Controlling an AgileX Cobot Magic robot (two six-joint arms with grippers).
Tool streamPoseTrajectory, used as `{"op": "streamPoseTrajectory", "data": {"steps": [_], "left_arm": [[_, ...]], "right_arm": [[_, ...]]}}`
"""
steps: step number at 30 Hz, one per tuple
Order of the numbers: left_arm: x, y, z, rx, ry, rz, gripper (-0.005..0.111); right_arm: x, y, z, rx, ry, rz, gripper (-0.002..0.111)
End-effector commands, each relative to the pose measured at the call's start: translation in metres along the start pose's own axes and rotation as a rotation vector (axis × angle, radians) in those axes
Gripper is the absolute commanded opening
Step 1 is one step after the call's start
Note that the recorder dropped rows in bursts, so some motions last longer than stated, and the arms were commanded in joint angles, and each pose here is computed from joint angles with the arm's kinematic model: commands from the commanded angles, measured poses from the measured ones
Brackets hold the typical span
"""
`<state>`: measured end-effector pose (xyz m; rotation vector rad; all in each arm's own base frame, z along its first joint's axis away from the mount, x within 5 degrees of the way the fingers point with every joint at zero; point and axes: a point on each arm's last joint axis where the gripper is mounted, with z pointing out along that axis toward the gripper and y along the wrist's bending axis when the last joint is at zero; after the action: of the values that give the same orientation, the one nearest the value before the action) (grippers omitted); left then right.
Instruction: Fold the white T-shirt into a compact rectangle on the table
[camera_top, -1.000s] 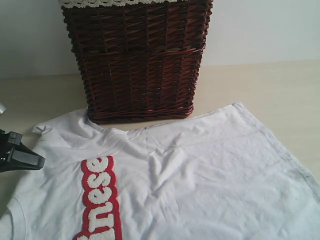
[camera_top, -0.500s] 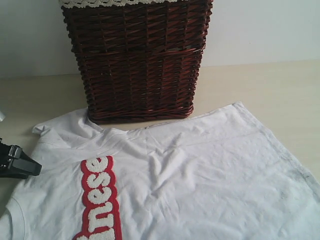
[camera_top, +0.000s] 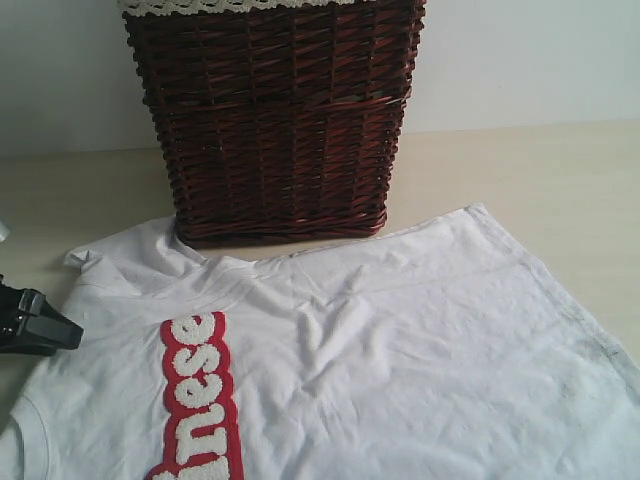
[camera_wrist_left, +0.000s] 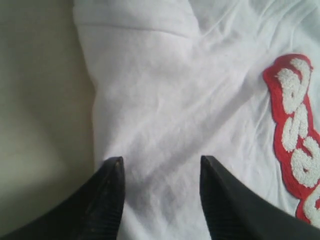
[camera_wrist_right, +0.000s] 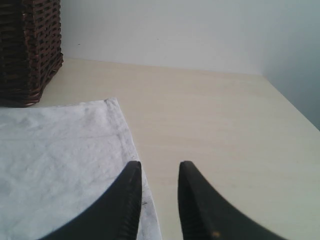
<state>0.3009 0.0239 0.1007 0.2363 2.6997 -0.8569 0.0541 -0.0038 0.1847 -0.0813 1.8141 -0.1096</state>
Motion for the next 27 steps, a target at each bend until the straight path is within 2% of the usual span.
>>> {"op": "streamPoseTrajectory", "data": {"steps": [1, 5, 12, 27], "left_arm": [[-0.003, -0.006, -0.008, -0.007, -0.031, 0.016, 0.048], [-0.004, -0.003, -0.015, -0.044, -0.053, 0.021, 0.048], [-0.003, 0.001, -0.018, -0.052, -0.053, 0.016, 0.048], [0.002, 0.012, -0.003, -0.057, -0.046, -0.047, 0.047]], "right_arm": [[0.001, 0.000, 0.000, 0.006, -0.008, -0.008, 0.027], [0.001, 0.000, 0.000, 0.006, -0.008, -0.008, 0.027], [0.001, 0.000, 0.000, 0.006, -0.008, -0.008, 0.027], [-0.001, 0.000, 0.000, 0.005, -0.026, -0.009, 0.027]]}}
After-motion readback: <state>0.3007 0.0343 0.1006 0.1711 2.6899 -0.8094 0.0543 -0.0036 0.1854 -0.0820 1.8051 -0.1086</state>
